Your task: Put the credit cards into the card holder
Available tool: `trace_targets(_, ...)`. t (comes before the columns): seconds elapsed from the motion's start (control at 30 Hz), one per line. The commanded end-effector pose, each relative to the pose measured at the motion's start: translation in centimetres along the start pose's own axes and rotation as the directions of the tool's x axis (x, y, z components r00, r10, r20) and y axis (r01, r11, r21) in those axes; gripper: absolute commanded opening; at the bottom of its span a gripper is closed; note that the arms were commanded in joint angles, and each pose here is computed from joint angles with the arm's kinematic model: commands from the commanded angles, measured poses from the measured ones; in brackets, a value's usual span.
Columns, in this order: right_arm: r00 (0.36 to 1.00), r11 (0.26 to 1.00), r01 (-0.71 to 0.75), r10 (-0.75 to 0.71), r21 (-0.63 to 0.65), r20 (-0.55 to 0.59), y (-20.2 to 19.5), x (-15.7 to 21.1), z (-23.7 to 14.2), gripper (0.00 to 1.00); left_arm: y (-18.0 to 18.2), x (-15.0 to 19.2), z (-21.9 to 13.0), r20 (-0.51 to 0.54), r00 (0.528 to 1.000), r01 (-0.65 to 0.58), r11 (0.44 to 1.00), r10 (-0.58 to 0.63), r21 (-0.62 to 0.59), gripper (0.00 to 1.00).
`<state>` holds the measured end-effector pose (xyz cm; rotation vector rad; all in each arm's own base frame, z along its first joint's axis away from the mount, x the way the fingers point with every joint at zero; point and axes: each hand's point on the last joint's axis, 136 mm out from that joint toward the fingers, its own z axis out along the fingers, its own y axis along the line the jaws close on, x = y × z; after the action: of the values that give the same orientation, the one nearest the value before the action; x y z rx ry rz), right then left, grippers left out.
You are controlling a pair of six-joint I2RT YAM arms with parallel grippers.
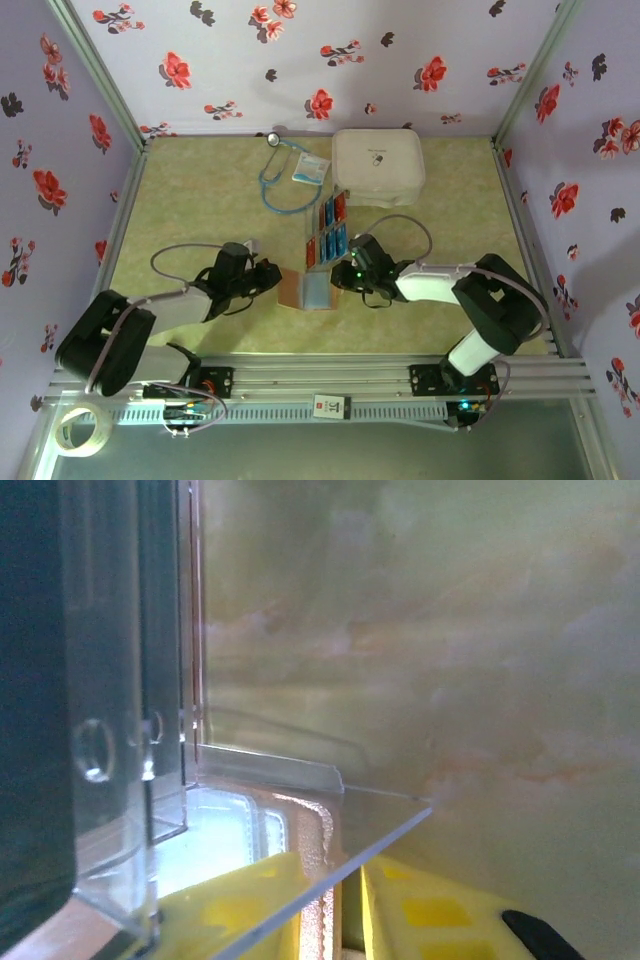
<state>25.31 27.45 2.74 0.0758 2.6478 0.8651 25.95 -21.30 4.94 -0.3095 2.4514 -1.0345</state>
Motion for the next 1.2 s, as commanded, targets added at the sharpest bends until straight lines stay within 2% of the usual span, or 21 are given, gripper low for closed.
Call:
trace_targets(0.0, 0.999, 1.000, 0.016, -0.015, -0.024, 0.030, 0.9, -1.6, 0.5, 0.21, -1.6, -1.6, 0.5, 0.018, 0.999, -0.043, 0.997, 0.042, 0.057, 0.00)
trace_targets(0.27, 1.000, 1.000, 0.004, -0.004, -0.031, 0.019, 0.7, -2.2, 0.8, 0.20, -1.4, -1.6, 0.7, 0.007, 0.999, -0.039, 0.997, 0.039, 0.060, 0.00)
trace_targets(0.57, 0.999, 1.000, -0.006, 0.007, -0.029, 0.038, -0.1, -0.8, -2.8, 0.40, 0.0, -0.2, -0.2, 0.002, 1.000, -0.002, 0.999, 0.002, 0.054, 0.00)
trace_targets(0.7, 0.999, 0.999, -0.007, 0.008, -0.035, 0.038, -0.2, 0.0, -4.2, 0.42, 0.4, 0.3, -0.5, 0.001, 1.000, 0.007, 0.999, -0.007, 0.053, 0.00)
trace_targets(0.97, 0.996, 0.992, 0.089, -0.087, -0.090, 0.027, 4.1, 1.4, -5.6, 0.40, 0.7, 0.4, -0.5, -0.003, 1.000, 0.004, 0.999, -0.003, 0.043, 0.00)
trace_targets(1.17, 0.991, 0.984, 0.132, -0.133, -0.122, -0.004, 6.8, 2.3, -4.0, 0.38, 1.1, 0.6, -0.3, -0.017, 1.000, -0.009, 1.000, 0.010, 0.023, 0.00)
